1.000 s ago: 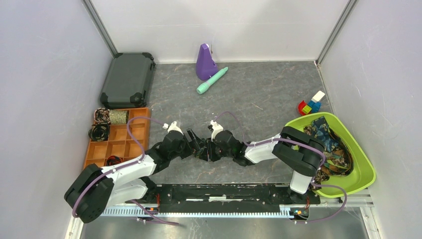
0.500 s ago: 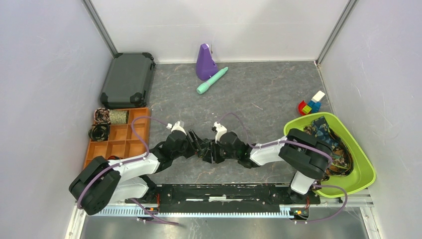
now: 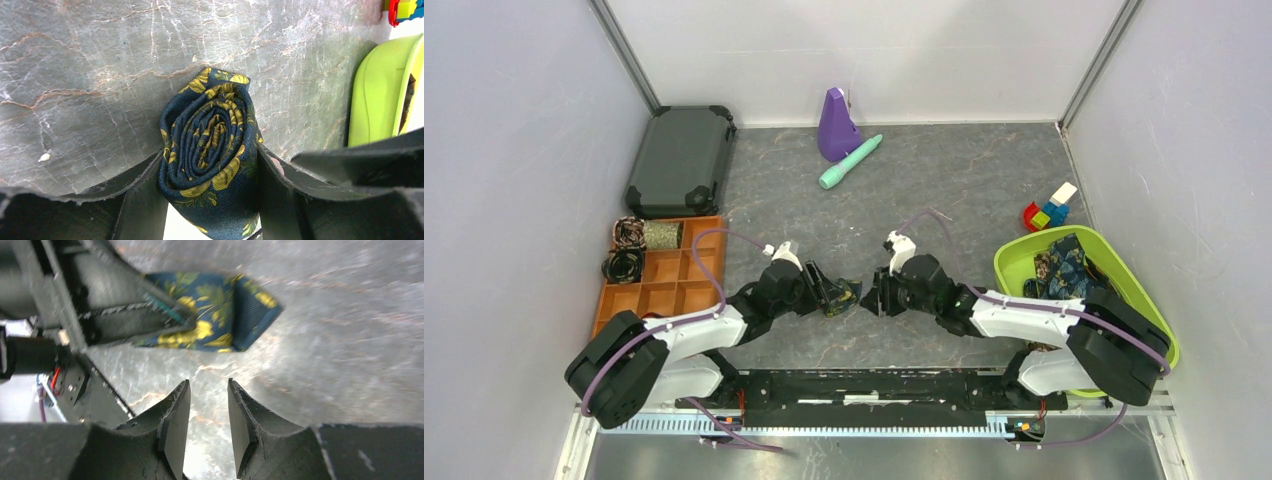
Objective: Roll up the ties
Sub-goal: Pick up the tie at the center of the board.
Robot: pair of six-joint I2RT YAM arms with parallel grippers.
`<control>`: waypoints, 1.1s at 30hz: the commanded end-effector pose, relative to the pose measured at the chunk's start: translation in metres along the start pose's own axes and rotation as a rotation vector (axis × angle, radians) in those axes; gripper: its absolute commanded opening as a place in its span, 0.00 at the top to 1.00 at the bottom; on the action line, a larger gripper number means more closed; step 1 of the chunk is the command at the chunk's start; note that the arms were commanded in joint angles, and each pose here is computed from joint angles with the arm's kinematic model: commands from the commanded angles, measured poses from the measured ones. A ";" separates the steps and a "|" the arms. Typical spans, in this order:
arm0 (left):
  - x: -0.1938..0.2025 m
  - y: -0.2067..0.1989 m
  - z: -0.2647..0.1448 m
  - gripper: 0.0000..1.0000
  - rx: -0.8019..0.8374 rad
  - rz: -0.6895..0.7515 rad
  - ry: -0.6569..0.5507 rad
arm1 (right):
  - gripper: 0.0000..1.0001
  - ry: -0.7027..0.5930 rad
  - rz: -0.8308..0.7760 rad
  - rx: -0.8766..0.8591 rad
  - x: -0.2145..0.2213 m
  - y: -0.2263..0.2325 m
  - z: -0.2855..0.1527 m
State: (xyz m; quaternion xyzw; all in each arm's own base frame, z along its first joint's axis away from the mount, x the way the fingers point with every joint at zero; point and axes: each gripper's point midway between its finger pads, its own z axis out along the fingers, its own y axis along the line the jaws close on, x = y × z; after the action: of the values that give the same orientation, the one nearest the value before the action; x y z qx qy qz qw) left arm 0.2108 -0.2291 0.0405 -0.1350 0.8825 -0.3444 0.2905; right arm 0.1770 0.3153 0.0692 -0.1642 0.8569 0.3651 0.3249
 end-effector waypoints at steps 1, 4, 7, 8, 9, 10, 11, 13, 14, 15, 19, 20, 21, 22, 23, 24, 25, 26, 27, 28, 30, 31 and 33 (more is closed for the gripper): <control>0.001 -0.005 0.002 0.38 0.011 0.121 0.029 | 0.59 -0.056 -0.024 0.091 -0.036 -0.023 -0.004; 0.001 -0.007 0.002 0.43 0.019 0.154 0.036 | 0.58 -0.028 -0.018 0.081 -0.048 -0.027 0.005; 0.000 -0.013 0.001 0.49 0.048 0.168 0.040 | 0.58 0.003 -0.014 0.049 -0.050 -0.024 0.018; 0.000 -0.016 0.000 0.51 0.058 0.170 0.040 | 0.58 0.015 -0.011 0.038 -0.048 -0.023 0.021; 0.000 -0.018 0.000 0.53 0.070 0.173 0.043 | 0.59 0.020 -0.007 0.023 -0.048 -0.020 0.024; 0.000 -0.021 -0.001 0.55 0.079 0.175 0.045 | 0.59 0.025 -0.002 0.016 -0.046 -0.020 0.026; 0.000 -0.022 -0.002 0.58 0.085 0.174 0.044 | 0.59 0.026 0.004 0.010 -0.046 -0.020 0.028; -0.001 -0.025 -0.003 0.61 0.090 0.174 0.045 | 0.59 0.027 0.011 -0.002 -0.046 -0.018 0.029; -0.001 -0.026 -0.005 0.62 0.092 0.173 0.046 | 0.59 0.026 0.013 -0.004 -0.046 -0.018 0.029; -0.002 -0.027 -0.006 0.63 0.092 0.170 0.045 | 0.59 0.027 0.014 -0.012 -0.046 -0.017 0.029; -0.004 -0.031 -0.011 0.65 0.089 0.154 0.044 | 0.59 0.026 0.015 -0.013 -0.047 -0.017 0.027; -0.006 -0.032 -0.013 0.65 0.092 0.148 0.039 | 0.59 0.022 0.016 -0.009 -0.049 -0.018 0.025; -0.007 -0.033 -0.014 0.65 0.091 0.142 0.037 | 0.59 0.014 0.015 -0.007 -0.052 -0.018 0.024; -0.008 -0.033 -0.015 0.65 0.089 0.134 0.035 | 0.59 0.009 0.015 -0.003 -0.053 -0.019 0.022; -0.009 -0.033 -0.017 0.65 0.085 0.127 0.034 | 0.59 0.003 0.015 0.000 -0.056 -0.020 0.020; -0.011 -0.035 -0.018 0.65 0.084 0.120 0.030 | 0.59 -0.004 0.017 0.002 -0.059 -0.022 0.019; -0.013 -0.034 -0.020 0.65 0.078 0.113 0.028 | 0.59 -0.011 0.018 0.005 -0.062 -0.022 0.017; -0.015 -0.034 -0.021 0.65 0.071 0.107 0.024 | 0.59 -0.019 0.018 0.008 -0.065 -0.023 0.015; -0.018 -0.034 -0.023 0.65 0.064 0.101 0.017 | 0.59 -0.025 0.021 0.015 -0.067 -0.025 0.014; -0.021 -0.033 -0.025 0.65 0.052 0.096 0.012 | 0.59 -0.030 0.020 0.016 -0.068 -0.025 0.012; -0.027 -0.029 -0.030 0.65 0.022 0.088 -0.002 | 0.59 -0.035 0.022 0.017 -0.070 -0.026 0.010; -0.032 -0.027 -0.033 0.65 0.009 0.083 -0.018 | 0.59 -0.036 0.024 0.017 -0.069 -0.026 0.010; -0.041 -0.024 -0.038 0.65 -0.017 0.071 -0.041 | 0.59 -0.036 0.024 0.016 -0.068 -0.026 0.009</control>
State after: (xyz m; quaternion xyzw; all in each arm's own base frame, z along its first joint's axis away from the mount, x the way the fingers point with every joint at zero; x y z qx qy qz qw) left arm 0.2081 -0.2211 0.0741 -0.0919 0.8897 -0.3381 0.2928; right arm 0.2394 0.3040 0.0779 -0.1396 0.8697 0.3541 0.3143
